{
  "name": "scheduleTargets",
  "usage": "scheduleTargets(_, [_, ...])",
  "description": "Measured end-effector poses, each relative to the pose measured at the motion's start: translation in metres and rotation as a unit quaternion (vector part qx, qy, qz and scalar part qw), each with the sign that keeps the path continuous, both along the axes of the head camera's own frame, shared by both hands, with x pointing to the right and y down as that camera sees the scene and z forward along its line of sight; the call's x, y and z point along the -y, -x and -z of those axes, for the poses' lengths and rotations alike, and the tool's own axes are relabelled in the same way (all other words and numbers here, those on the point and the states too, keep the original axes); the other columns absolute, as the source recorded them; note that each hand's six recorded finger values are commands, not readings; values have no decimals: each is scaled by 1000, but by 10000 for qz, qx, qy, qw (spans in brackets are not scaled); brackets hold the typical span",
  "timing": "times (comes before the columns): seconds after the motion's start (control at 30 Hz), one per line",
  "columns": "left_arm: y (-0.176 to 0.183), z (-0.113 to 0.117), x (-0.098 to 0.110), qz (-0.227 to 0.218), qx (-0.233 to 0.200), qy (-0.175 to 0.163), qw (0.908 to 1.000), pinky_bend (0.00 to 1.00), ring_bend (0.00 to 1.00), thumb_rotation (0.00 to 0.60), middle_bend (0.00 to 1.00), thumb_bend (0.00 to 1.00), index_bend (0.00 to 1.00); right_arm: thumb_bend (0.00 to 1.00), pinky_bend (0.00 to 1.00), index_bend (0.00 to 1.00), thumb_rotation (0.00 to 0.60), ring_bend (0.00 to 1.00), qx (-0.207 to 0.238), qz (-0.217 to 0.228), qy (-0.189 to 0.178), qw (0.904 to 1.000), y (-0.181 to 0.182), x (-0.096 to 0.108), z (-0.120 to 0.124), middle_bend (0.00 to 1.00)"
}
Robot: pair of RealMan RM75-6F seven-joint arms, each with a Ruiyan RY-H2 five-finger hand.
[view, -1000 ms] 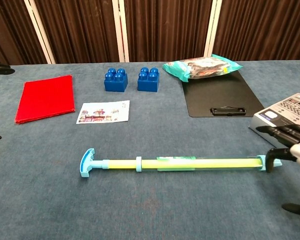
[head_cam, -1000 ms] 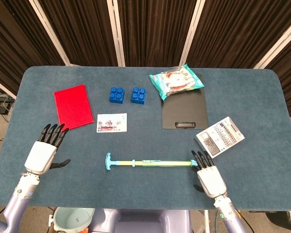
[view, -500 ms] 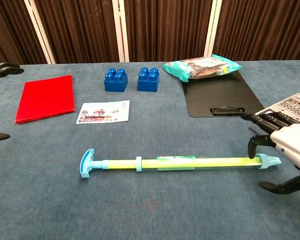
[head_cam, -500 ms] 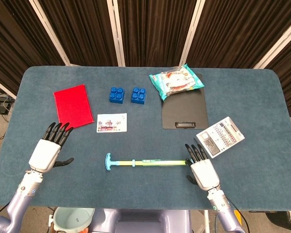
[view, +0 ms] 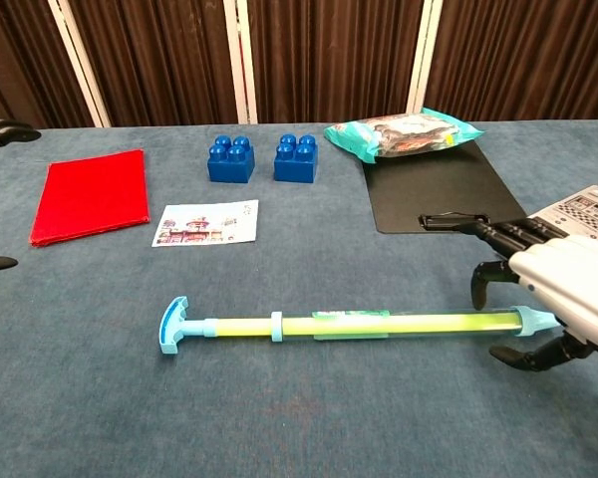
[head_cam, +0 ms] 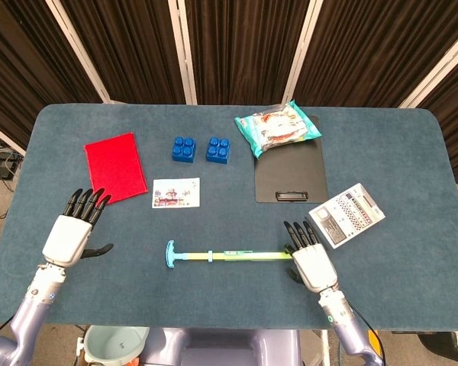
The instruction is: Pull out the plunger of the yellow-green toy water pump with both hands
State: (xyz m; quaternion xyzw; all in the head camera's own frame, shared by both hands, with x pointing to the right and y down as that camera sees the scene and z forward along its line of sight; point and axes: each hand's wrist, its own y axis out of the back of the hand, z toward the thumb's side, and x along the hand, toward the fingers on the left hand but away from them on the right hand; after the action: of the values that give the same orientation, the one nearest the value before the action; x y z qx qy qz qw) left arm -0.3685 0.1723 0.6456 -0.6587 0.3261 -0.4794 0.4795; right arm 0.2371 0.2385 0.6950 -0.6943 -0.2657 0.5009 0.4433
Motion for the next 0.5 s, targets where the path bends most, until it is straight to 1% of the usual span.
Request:
scheduleTargets(0.33, [1,-4,5,39,1,13,10000,0,0,600,0,64,0,301,0,462,600,0,1,38,14,10000,8,7,-12,5])
scheduleTargets(0.43, [2,-6,6,53,20,28,10000,0,0,600,0,64,0,305,0,491,600,0,-24,1,49,10000,7,8,-16,12])
scheduleTargets(0.5, [2,-7,7,53,35,38,10000,0,0,600,0,64,0,315,0,528,600,0,-24,-24,69,10000,6,9,-18,21])
